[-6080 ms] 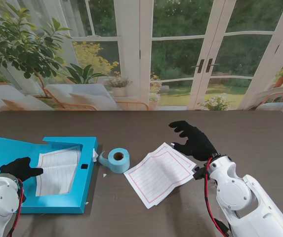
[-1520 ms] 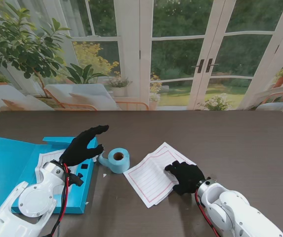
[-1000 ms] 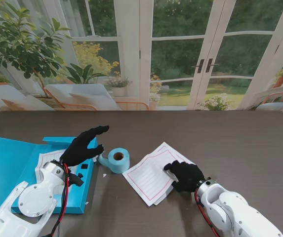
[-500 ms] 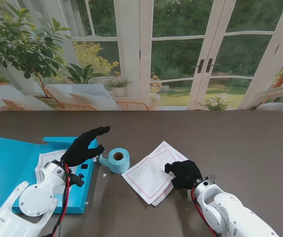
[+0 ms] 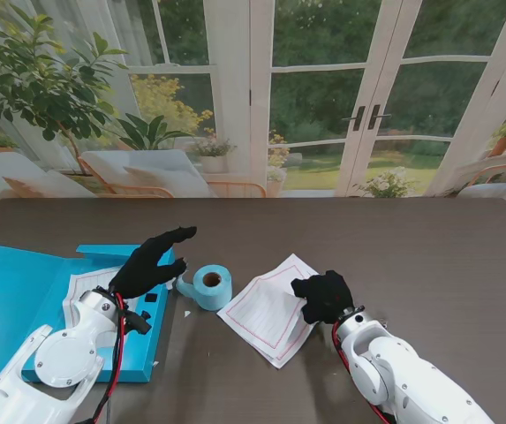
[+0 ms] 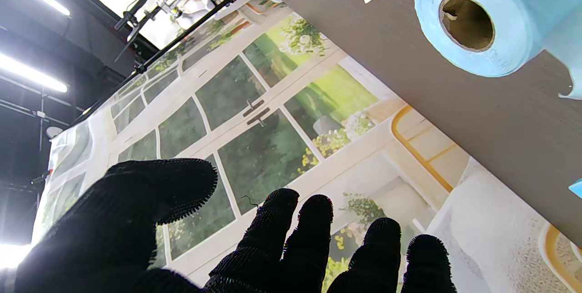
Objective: Peel a label from the label roll, stick it on the side of the file box and file the documents
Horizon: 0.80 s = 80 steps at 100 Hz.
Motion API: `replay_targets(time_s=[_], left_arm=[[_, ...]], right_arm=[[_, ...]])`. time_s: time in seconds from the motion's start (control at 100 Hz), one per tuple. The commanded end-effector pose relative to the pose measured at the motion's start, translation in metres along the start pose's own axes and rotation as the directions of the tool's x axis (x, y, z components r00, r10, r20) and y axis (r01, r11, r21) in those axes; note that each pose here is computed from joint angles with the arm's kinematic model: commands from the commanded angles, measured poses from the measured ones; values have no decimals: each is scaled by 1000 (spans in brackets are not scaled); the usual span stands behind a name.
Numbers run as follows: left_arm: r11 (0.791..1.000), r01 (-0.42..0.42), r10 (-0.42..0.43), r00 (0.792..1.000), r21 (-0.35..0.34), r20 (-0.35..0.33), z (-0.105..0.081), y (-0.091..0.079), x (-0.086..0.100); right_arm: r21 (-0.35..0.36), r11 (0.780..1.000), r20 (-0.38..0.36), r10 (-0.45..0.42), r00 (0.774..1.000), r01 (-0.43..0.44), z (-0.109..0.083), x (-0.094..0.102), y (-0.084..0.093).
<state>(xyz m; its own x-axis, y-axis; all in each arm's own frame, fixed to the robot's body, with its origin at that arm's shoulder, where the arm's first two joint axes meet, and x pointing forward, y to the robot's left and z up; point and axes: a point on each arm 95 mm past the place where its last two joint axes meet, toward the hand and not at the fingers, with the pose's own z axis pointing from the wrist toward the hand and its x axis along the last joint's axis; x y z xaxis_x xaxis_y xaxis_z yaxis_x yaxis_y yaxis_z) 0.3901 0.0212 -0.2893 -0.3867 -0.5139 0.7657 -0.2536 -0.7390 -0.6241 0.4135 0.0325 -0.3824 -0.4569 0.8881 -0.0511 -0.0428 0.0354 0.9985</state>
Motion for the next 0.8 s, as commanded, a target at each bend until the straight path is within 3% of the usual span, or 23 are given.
replay_targets(time_s=[0.0, 0.79], left_arm=[[1000, 11, -11, 1000, -15, 3, 0, 3, 0], [999, 29, -29, 999, -20, 14, 0, 5, 0]], right_arm=[[-9, 1000, -4, 4, 1000, -4, 4, 1, 3], [-154, 977, 63, 159, 985, -148, 29, -7, 52]])
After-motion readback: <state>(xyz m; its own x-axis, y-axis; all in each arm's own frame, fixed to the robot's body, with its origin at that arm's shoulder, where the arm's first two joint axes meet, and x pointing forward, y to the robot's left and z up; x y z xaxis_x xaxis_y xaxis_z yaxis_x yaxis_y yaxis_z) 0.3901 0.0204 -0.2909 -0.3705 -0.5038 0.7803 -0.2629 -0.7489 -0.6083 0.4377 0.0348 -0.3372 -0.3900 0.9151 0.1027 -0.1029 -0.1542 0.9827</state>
